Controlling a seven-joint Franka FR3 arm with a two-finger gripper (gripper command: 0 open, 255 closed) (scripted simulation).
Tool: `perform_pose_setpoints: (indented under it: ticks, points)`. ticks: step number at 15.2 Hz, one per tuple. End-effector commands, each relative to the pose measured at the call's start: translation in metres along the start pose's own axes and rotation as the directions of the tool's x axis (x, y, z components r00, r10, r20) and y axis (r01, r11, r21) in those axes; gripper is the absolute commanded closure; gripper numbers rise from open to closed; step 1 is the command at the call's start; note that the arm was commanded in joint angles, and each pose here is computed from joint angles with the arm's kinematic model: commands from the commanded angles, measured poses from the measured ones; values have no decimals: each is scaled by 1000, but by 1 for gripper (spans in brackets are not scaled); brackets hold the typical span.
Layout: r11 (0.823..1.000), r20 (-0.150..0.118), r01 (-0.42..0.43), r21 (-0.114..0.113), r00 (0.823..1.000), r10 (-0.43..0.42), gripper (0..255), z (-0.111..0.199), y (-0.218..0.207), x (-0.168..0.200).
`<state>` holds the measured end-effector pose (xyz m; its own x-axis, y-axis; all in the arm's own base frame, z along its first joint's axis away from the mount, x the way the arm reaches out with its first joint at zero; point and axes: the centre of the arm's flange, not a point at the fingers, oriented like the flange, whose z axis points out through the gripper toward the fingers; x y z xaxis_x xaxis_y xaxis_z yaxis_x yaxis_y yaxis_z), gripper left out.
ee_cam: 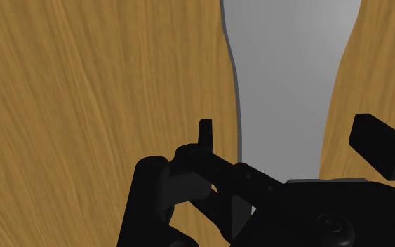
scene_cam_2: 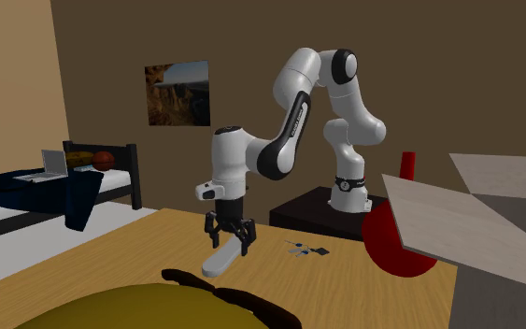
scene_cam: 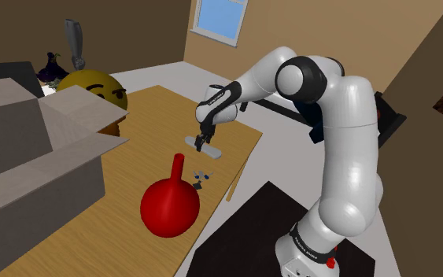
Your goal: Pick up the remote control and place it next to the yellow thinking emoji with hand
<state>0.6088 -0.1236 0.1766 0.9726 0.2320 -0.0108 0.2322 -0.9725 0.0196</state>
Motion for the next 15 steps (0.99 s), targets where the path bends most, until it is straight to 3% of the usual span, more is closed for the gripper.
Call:
perform_pose_setpoints:
  ticks: [1, 4, 5, 15]
  points:
    - [1000, 0, 0, 0, 1000, 0, 0, 0, 0, 0]
    - [1000, 0, 0, 0, 1000, 0, 0, 0, 0, 0]
    - [1000, 0, 0, 0, 1000, 0, 255, 0, 0, 0]
    - [1000, 0, 0, 0, 1000, 0, 255, -5, 0, 0]
